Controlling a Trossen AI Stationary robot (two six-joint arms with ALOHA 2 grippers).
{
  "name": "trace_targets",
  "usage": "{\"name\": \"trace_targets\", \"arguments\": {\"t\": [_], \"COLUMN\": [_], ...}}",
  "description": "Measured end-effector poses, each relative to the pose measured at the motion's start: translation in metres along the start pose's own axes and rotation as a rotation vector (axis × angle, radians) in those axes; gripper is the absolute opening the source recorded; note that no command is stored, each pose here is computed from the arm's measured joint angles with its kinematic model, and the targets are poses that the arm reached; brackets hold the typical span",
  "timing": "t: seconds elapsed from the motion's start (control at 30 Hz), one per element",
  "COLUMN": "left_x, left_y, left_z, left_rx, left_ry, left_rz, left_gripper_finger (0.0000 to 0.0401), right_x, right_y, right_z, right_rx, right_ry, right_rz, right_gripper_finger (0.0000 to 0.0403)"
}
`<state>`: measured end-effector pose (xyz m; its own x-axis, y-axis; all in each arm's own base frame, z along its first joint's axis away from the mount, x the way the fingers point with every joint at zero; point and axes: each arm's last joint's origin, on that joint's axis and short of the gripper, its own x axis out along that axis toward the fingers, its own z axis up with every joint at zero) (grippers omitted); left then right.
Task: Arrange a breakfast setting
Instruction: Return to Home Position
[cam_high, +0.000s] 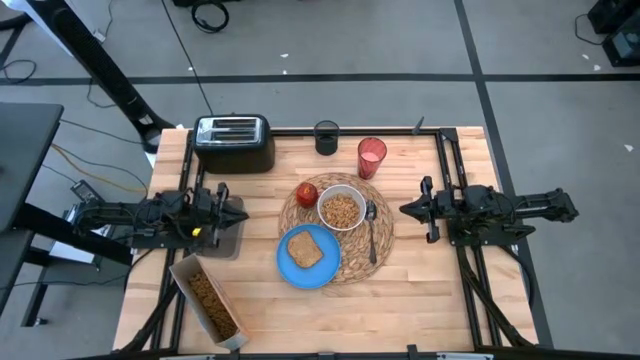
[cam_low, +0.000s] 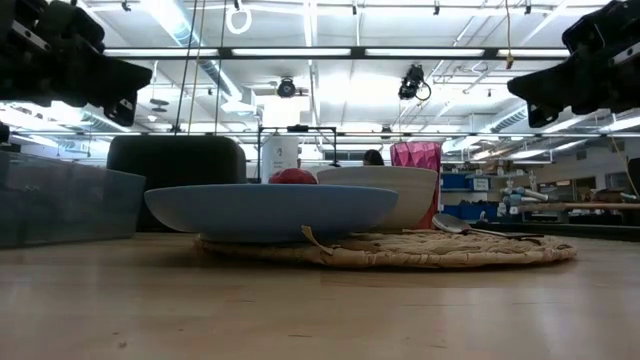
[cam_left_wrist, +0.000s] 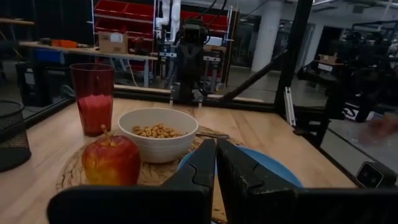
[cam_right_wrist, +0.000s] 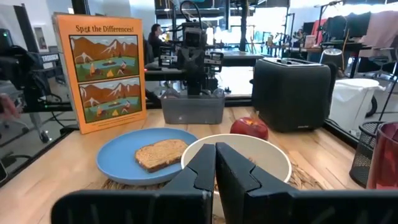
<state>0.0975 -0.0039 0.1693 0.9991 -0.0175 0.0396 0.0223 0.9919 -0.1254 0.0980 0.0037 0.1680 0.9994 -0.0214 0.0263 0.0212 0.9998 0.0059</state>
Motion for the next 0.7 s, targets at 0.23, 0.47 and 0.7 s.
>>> {"name": "trace_targets", "arguments": {"t": [0.23,0.47,0.7], "left_x": [0.0000,0.0000,0.0000], "left_y": [-0.0001,-0.0001,-0.0001], "left_z": [0.0017,0.0021,0.0020], "left_rx": [0.004,0.004,0.004], "left_ry": [-0.018,-0.022,-0.022], "left_rz": [0.002,0.002,0.001], "left_gripper_finger": [0.0023,0.0023,0.0023], "right_x": [0.0000,0.0000,0.0000], "right_y": [0.0000,0.0000,0.0000], "right_z": [0.0000,0.0001,0.0001], "right_rx": [0.000,0.000,0.001], "right_ry": [0.000,-0.001,-0.001], "right_rz": [0.000,0.000,0.000], "right_gripper_finger": [0.0023,0.0023,0.0023]}}
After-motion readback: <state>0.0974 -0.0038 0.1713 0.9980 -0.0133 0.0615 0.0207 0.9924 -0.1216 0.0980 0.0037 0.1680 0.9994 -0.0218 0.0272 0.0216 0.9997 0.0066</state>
